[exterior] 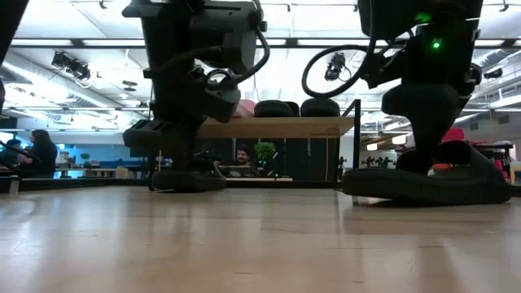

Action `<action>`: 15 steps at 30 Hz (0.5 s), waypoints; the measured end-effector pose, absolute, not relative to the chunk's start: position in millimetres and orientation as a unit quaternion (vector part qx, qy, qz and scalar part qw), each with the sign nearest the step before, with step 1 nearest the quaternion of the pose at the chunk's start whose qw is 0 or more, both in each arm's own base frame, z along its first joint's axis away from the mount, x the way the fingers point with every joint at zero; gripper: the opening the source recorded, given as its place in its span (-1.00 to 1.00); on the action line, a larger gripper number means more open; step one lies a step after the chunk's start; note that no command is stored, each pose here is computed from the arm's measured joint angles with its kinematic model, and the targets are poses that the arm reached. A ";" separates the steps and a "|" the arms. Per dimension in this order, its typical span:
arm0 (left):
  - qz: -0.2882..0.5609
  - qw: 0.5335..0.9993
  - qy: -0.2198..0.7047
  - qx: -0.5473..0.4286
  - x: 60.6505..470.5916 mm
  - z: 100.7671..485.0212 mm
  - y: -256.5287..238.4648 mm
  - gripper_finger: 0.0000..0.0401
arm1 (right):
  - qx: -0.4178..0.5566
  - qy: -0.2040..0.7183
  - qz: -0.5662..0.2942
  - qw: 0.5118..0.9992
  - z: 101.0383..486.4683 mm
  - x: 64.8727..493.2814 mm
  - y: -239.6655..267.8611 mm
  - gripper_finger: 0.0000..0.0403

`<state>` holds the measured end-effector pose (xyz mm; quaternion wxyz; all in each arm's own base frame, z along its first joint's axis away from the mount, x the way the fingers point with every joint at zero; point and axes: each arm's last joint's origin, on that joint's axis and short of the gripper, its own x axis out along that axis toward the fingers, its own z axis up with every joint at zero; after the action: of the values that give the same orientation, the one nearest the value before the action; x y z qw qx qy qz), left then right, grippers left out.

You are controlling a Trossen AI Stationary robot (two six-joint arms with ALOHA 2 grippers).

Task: Pick and place slides into the shelf
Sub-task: Put the black slides under the shelf

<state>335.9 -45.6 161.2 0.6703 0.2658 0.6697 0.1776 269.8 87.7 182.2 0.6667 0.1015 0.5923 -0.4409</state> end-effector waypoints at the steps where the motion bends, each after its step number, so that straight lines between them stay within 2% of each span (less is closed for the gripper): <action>1: 0.179 0.670 0.670 0.265 336.1 161.2 -44.3 -0.41 | 0.099 0.593 -0.439 0.668 182.2 269.4 88.9 -0.12; 8: 0.186 0.668 0.673 0.258 336.9 161.2 -37.6 -0.45 | 0.049 0.605 -0.388 0.693 185.3 268.0 103.9 -0.12; 13: 0.190 0.667 0.674 0.253 337.4 161.2 -33.3 -0.43 | -0.040 0.540 -0.400 0.739 191.6 270.1 108.1 -0.12; 15: 0.192 0.667 0.674 0.252 337.5 161.2 -32.6 -0.43 | -0.038 0.542 -0.405 0.735 191.8 269.5 106.4 -0.12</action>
<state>337.5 -32.6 161.2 0.6674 0.2516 0.6742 0.1918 269.5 106.4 191.8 0.7348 -0.0378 0.5425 -0.4054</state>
